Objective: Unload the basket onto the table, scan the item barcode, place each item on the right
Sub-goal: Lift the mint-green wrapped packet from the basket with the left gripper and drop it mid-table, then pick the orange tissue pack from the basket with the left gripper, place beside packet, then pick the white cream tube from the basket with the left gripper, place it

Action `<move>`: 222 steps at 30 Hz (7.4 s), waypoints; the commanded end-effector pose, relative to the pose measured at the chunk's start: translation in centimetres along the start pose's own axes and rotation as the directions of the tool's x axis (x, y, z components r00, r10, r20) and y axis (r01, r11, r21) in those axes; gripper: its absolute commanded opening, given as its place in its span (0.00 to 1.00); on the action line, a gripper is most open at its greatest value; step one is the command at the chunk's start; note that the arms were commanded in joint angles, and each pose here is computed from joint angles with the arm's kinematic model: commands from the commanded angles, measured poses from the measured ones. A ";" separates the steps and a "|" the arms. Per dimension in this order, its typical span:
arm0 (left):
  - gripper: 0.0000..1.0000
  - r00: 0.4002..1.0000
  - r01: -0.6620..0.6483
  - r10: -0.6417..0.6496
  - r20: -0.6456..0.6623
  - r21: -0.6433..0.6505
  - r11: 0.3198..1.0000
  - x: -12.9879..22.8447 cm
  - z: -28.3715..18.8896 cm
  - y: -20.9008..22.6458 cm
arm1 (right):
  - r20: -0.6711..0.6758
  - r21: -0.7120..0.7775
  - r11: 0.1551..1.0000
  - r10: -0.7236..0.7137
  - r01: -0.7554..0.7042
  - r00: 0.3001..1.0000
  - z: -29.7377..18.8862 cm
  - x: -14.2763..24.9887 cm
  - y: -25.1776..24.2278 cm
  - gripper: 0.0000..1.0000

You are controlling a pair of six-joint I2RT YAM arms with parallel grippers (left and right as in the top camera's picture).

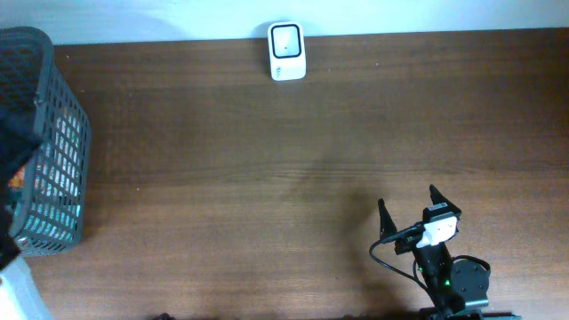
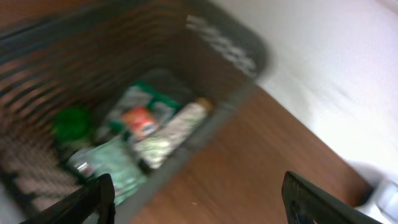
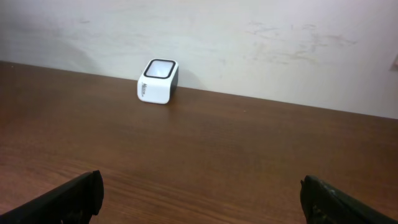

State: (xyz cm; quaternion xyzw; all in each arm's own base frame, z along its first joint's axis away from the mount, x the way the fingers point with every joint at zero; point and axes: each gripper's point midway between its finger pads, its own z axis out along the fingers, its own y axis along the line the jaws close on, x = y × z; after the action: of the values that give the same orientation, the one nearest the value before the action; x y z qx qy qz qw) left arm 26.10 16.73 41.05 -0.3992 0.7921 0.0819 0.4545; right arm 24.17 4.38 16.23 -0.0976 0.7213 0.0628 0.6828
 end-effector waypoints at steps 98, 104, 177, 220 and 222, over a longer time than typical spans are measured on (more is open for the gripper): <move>0.64 0.892 0.039 -0.174 -0.416 -0.315 0.948 10.6 27.9 9.9 | -0.002 -0.001 1.000 0.008 -0.008 1.000 0.0 0.3 0.1 0.98; 0.60 0.882 -0.073 -0.094 -0.461 -0.331 0.941 14.6 34.5 10.5 | -0.002 -0.001 1.000 0.008 -0.008 1.000 0.0 0.3 0.1 0.98; 0.79 0.938 0.182 -0.258 -0.232 -0.305 0.935 -3.2 15.2 9.5 | -0.002 -0.001 1.000 0.008 -0.008 1.000 0.0 0.3 0.1 0.98; 0.00 0.889 -0.129 0.246 -0.387 0.303 0.944 0.5 22.4 -3.3 | -0.002 -0.001 1.000 0.008 -0.008 1.000 0.0 0.3 0.1 0.98; 0.00 0.924 -0.119 0.218 -0.313 0.307 0.944 -1.8 18.0 -4.4 | -0.002 -0.001 1.000 0.008 -0.008 1.000 0.0 0.3 0.1 0.98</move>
State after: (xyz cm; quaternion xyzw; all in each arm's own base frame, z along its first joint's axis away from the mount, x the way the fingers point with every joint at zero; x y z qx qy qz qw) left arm 43.16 26.46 23.43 -0.2599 0.9285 -0.0637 0.2575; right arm 24.17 4.39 16.25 -0.0974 0.7211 0.0631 0.6830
